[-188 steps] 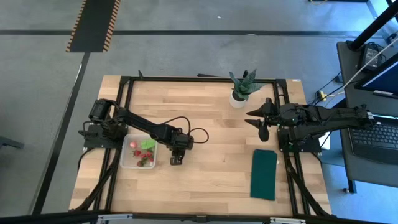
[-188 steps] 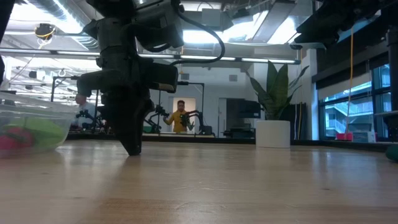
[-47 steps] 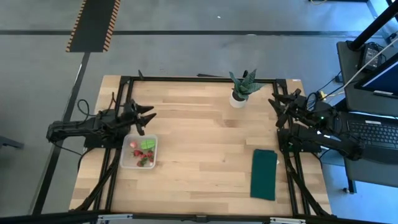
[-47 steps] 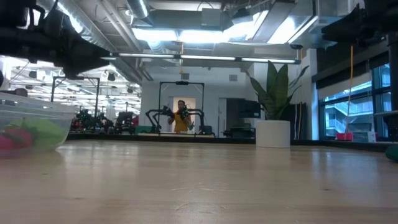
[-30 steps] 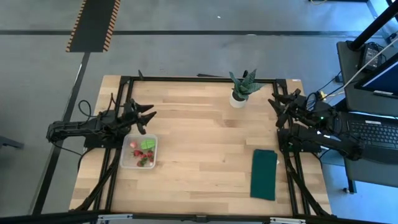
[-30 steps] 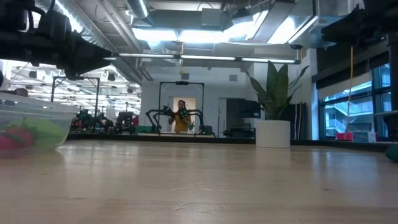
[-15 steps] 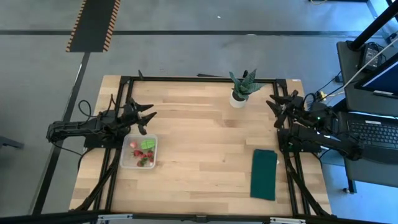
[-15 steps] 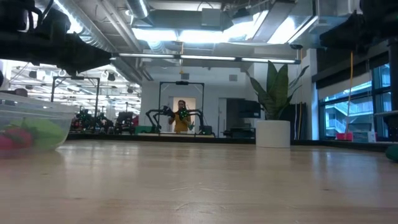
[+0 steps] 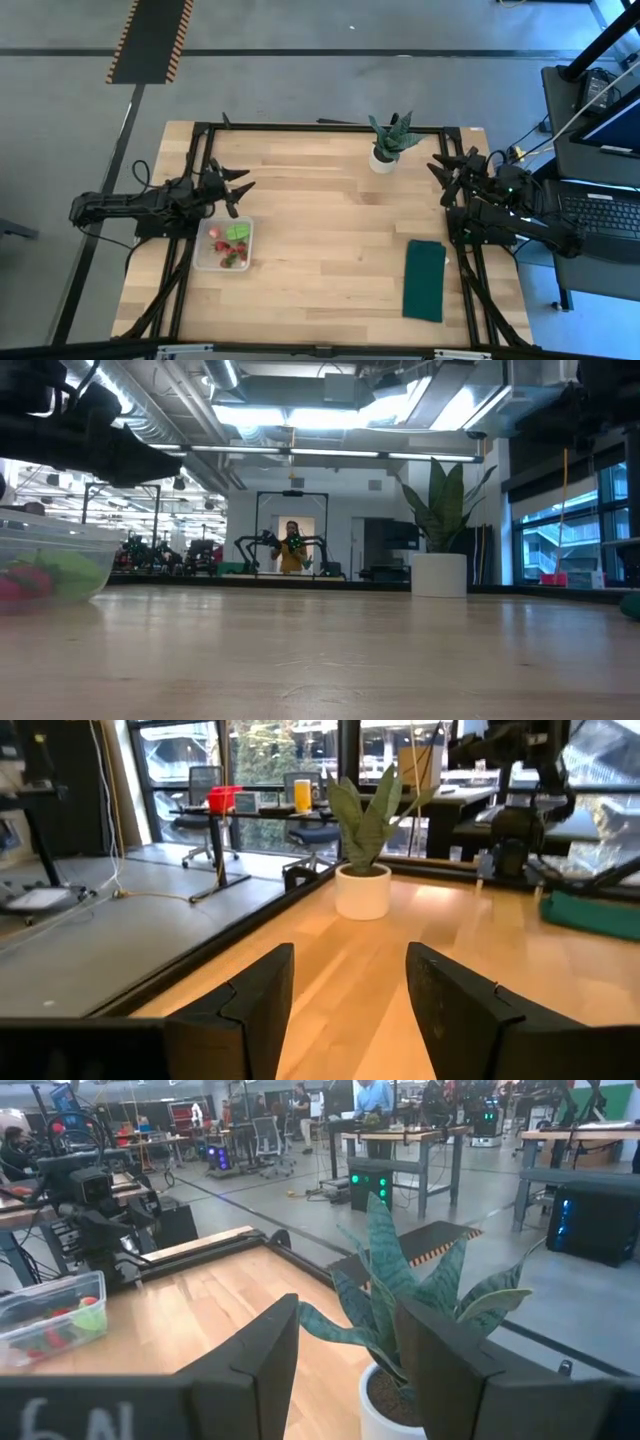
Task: Pick and placing Produce into tupperware
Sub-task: Return To Home Position
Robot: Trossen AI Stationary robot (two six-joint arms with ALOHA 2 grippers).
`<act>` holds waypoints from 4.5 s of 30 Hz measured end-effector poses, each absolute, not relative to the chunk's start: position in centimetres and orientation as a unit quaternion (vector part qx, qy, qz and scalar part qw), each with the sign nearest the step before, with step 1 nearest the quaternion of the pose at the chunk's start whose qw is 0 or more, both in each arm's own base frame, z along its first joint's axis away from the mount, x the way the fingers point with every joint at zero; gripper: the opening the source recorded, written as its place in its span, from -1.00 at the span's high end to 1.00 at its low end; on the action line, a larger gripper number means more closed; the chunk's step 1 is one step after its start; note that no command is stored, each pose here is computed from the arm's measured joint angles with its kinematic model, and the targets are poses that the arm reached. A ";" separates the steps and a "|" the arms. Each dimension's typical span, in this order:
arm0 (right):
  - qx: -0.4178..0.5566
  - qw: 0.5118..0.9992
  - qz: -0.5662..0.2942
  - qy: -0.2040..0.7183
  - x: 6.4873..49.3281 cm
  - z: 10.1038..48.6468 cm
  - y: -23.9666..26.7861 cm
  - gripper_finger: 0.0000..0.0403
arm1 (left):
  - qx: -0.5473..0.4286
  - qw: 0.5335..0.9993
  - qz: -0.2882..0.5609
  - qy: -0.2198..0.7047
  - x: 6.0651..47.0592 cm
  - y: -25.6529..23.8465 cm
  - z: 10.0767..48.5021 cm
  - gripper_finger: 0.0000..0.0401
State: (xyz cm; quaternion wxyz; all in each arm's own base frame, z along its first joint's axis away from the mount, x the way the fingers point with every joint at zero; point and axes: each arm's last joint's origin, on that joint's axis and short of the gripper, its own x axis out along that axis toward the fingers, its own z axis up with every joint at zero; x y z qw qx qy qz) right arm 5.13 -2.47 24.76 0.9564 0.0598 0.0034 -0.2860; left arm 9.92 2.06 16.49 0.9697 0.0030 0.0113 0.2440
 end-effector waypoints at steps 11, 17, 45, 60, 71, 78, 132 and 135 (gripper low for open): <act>0.061 0.957 -0.285 -0.018 6.6 22.7 -3.0 0.17 | -0.006 0.969 0.245 0.009 9.9 2.1 16.5 0.06; 0.061 0.956 -0.282 -0.056 8.4 19.0 -3.6 0.17 | -0.007 0.969 0.245 0.009 9.9 2.1 16.5 0.06; 0.083 0.954 -0.281 -0.055 8.9 17.1 -3.7 0.17 | -0.006 0.969 0.245 0.008 9.9 2.1 16.5 0.05; 0.083 0.954 -0.281 -0.054 8.9 17.1 -3.7 0.17 | -0.006 0.969 0.245 0.009 9.9 2.1 16.5 0.05; 0.083 0.954 -0.281 -0.054 8.9 17.1 -3.7 0.17 | -0.006 0.969 0.246 0.009 9.9 2.1 16.5 0.06; 0.083 0.954 -0.281 -0.055 8.9 17.1 -3.7 0.17 | -0.006 0.969 0.246 0.009 9.9 2.1 16.5 0.05; 0.083 0.954 -0.281 -0.055 8.9 17.1 -3.7 0.17 | -0.006 0.969 0.246 0.009 9.9 2.1 16.5 0.04; 0.083 0.954 -0.281 -0.055 8.9 17.1 -3.7 0.17 | -0.006 0.969 0.246 0.009 9.9 2.1 16.5 0.05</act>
